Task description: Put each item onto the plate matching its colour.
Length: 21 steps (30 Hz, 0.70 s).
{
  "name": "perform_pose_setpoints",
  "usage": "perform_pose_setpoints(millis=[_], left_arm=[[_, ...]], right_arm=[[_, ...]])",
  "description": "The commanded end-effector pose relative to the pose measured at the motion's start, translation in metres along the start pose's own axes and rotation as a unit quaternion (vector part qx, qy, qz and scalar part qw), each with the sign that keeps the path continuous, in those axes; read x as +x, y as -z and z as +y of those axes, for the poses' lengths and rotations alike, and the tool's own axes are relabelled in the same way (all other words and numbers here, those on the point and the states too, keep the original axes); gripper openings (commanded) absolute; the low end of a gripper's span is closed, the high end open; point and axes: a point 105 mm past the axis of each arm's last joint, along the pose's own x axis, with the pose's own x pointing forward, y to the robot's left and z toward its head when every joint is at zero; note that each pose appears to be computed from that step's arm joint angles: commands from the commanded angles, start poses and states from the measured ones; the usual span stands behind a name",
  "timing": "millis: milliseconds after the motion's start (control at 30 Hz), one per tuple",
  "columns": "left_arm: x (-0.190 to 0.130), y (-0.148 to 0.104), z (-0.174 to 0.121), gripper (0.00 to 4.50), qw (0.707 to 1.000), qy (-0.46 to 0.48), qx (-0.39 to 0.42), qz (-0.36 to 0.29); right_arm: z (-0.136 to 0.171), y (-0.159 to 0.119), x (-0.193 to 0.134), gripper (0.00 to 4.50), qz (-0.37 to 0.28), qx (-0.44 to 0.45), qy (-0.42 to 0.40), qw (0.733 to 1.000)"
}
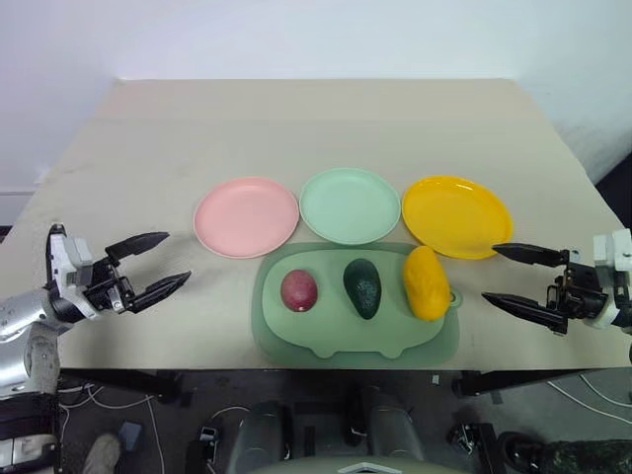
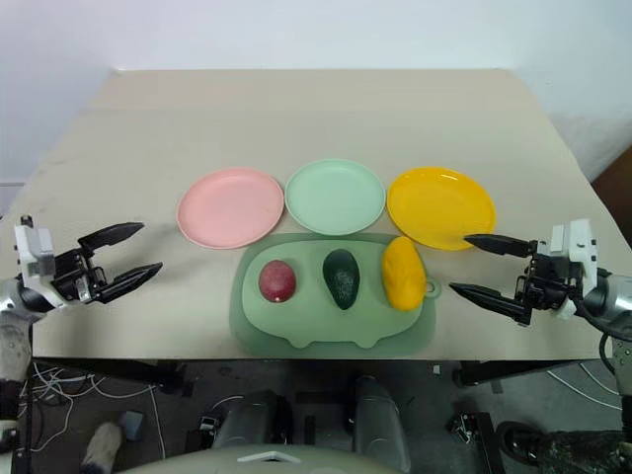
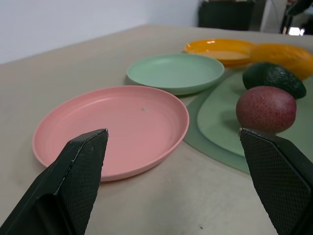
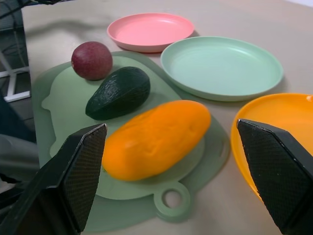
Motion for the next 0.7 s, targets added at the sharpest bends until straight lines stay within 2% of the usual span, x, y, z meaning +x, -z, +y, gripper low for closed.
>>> perform_pose_setpoints(millis=[33, 267, 700], left_arm=[[0.000, -0.005, -0.001, 4.49, 0.999, -0.015, 0.024, -0.017], [0.007, -0.012, 0.002, 4.49, 0.998, -0.030, 0.038, -0.036], [-0.007, -0.015, 0.000, 4.49, 0.998, -0.037, 0.046, -0.032]], right_arm=[[-0.002, 0.001, -0.001, 4.50, -0.010, -0.008, 0.007, 1.000], [0.002, 0.007, 0.002, 4.50, -0.018, 0.005, 0.011, 1.000], [-0.003, 0.003, 0.005, 4.50, -0.024, 0.003, 0.003, 1.000]])
